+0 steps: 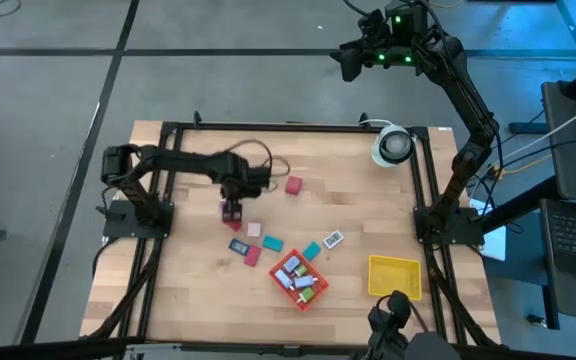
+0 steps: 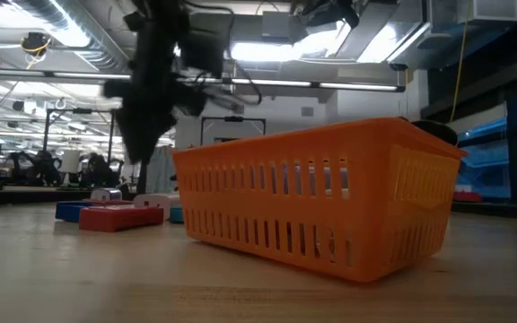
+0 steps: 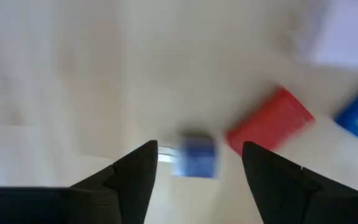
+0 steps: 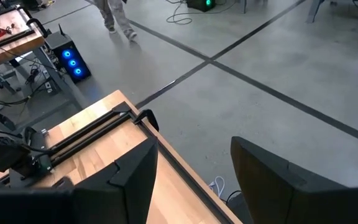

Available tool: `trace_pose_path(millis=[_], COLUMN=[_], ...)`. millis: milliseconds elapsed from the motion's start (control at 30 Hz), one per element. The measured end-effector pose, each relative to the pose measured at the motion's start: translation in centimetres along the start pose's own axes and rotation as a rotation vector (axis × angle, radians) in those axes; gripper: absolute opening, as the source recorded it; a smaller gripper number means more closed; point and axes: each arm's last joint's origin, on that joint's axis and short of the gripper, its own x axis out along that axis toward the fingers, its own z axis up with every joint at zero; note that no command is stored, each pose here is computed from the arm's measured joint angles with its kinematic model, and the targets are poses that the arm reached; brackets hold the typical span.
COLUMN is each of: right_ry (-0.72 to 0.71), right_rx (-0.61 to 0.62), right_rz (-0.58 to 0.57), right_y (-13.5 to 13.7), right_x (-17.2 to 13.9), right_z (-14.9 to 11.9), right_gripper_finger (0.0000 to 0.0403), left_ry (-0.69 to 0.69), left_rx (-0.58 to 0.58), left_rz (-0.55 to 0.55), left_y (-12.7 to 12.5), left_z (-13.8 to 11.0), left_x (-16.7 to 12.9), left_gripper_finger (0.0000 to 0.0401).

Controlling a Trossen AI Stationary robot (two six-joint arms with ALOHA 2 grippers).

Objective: Pick & Place Office items
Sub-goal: Put the violet charger adapter into the orange bin

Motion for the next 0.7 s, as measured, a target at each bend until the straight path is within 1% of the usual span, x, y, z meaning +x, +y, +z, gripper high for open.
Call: trace_pose_path(millis=[67, 133, 233, 300, 433, 500, 533, 600, 633, 667, 700], right_ry=[0.000, 0.000, 0.000, 0.001, 0.005, 0.007, 0.008, 0.008, 0.008, 0.007, 0.006], right_rx=[-0.011, -0.020, -0.023, -0.032, -0.049, -0.060, -0.069, -0.075, -0.076, -0.077, -0.078], right_rz=[0.000, 0.000, 0.000, 0.001, 0.003, 0.010, 0.020, 0.029, 0.029, 0.029, 0.029], right_y=[0.0, 0.0, 0.0, 0.0, 0.0, 0.0, 0.0, 0.0, 0.0, 0.0, 0.0], right_x=[0.0, 0.0, 0.0, 0.0, 0.0, 0.0, 0.0, 0.0, 0.0, 0.0, 0.0], right_z=[0.0, 0.0, 0.0, 0.0, 0.0, -0.1, -0.1, -0.1, -0.1, -0.1, 0.0], right_gripper_finger=[0.0211, 0.0211, 0.0211, 0.0211, 0.0211, 0.0211, 0.0211, 0.0211, 0.0211, 0.0211, 0.0211], left_ry=[-0.051, -0.102, -0.141, -0.135, -0.105, -0.131, -0.154, -0.193, -0.242, -0.320, -0.407], left_rx=[-0.056, -0.137, -0.248, -0.272, -0.274, -0.243, -0.197, -0.040, 0.020, 0.053, 0.060], left_rz=[0.016, 0.017, 0.004, -0.002, -0.010, -0.004, 0.009, 0.024, 0.041, 0.059, 0.071], left_y=[1.4, 2.9, 4.7, 5.1, 5.0, 4.7, 4.4, 3.6, 3.1, 2.8, 2.8], left_z=[0.7, 1.2, 1.5, 1.6, 1.5, 1.8, 2.0, 1.8, 1.8, 2.0, 2.3], left_x=[-1.3, -2.6, -3.4, -3.4, -3.2, -3.2, -3.4, -4.3, -5.0, -5.9, -6.7], left_gripper_finger=[0.0231, 0.0231, 0.0231, 0.0231, 0.0230, 0.0229, 0.0227, 0.0219, 0.0213, 0.0207, 0.0202])
